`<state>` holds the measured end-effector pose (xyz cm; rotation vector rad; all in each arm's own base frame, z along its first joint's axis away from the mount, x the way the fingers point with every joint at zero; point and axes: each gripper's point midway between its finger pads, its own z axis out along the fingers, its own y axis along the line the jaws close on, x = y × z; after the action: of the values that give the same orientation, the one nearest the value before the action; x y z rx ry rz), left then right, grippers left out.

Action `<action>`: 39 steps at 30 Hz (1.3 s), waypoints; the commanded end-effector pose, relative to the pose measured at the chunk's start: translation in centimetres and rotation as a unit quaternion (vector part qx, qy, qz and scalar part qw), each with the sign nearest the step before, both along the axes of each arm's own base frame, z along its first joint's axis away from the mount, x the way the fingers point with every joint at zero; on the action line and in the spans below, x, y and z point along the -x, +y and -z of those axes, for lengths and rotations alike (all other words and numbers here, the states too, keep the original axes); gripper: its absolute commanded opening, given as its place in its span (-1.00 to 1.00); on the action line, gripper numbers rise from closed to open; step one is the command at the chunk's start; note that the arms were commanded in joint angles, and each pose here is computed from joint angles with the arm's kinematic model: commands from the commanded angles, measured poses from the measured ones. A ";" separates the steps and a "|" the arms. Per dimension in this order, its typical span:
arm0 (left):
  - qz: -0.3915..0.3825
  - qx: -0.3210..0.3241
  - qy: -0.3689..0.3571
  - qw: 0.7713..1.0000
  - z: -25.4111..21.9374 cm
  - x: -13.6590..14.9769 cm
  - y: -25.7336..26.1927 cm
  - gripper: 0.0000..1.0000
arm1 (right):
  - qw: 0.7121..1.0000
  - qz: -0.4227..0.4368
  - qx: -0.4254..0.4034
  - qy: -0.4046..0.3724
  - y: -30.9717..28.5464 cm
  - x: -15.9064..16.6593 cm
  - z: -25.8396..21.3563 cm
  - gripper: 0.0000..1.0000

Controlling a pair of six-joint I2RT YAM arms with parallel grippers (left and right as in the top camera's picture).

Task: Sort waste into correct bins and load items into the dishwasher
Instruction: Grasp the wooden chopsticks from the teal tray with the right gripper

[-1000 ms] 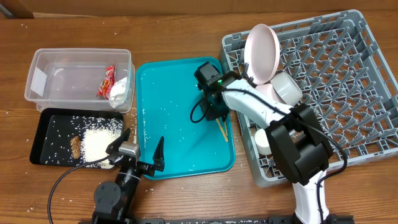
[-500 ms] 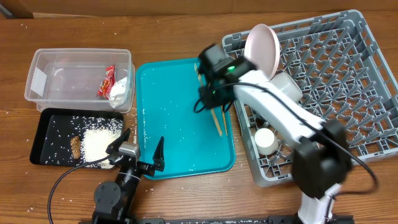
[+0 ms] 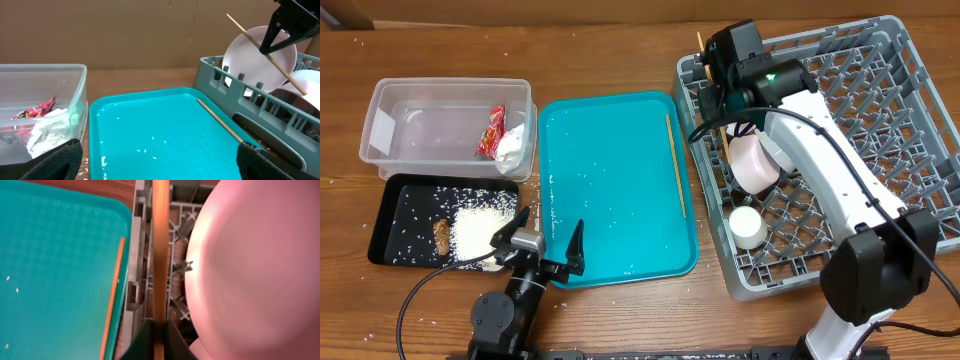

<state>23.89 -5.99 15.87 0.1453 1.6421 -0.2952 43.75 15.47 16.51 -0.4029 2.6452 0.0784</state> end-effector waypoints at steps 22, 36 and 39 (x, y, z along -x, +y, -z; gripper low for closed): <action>0.005 -0.005 0.000 1.000 0.1 0.0 -0.2 1.00 | 0.993 0.020 0.102 0.054 7.8 3.9 11.0 -0.10; 0.005 -0.005 0.000 1.000 0.1 0.0 -0.2 1.00 | 0.981 0.005 0.088 0.171 7.8 6.3 18.2 -0.92; 0.005 -0.005 0.000 1.000 0.1 0.0 -0.2 1.00 | 0.980 -0.004 0.083 0.183 8.4 7.0 17.5 -0.92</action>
<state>23.89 -5.99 15.87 0.1453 1.6421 -0.2952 38.49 22.73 0.67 -0.4290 2.9424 -0.1512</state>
